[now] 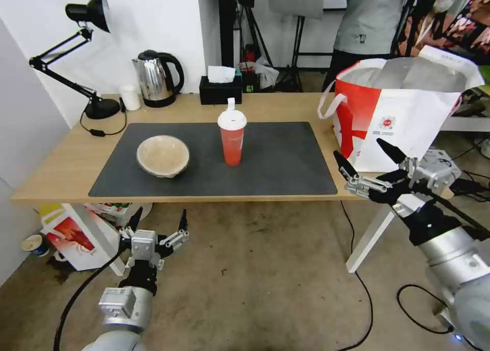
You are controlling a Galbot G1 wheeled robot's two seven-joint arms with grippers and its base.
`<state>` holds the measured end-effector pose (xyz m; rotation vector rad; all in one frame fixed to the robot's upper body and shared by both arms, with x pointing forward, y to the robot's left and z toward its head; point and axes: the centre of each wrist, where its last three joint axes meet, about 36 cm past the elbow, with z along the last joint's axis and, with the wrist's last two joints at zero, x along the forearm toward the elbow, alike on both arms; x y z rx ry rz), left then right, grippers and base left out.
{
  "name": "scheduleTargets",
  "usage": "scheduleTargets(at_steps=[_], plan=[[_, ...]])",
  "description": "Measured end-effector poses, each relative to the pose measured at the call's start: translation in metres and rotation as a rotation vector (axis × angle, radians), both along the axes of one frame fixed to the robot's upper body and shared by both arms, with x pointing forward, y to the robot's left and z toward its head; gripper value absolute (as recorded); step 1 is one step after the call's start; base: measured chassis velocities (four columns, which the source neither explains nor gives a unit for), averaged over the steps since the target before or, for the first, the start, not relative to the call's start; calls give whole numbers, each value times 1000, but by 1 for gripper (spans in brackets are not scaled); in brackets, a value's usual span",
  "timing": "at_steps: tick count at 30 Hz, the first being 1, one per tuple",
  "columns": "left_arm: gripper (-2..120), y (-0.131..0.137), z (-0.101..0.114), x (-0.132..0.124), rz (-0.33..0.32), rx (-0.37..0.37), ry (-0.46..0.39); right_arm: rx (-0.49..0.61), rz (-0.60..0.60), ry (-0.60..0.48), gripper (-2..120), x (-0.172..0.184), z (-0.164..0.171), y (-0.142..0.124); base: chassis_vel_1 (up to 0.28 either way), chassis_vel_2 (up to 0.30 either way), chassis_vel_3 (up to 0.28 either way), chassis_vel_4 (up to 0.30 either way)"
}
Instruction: Pick up the trash from the table and place it into the takeout bag.
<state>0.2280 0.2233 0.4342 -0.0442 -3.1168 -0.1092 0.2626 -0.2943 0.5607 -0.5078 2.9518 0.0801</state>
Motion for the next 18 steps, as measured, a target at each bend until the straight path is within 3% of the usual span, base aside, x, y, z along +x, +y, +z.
scheduleTargets(at_steps=[18], plan=[[100, 0, 0, 0, 0, 0, 0, 13, -103, 48, 100, -20, -25, 11, 0, 0, 0, 0]])
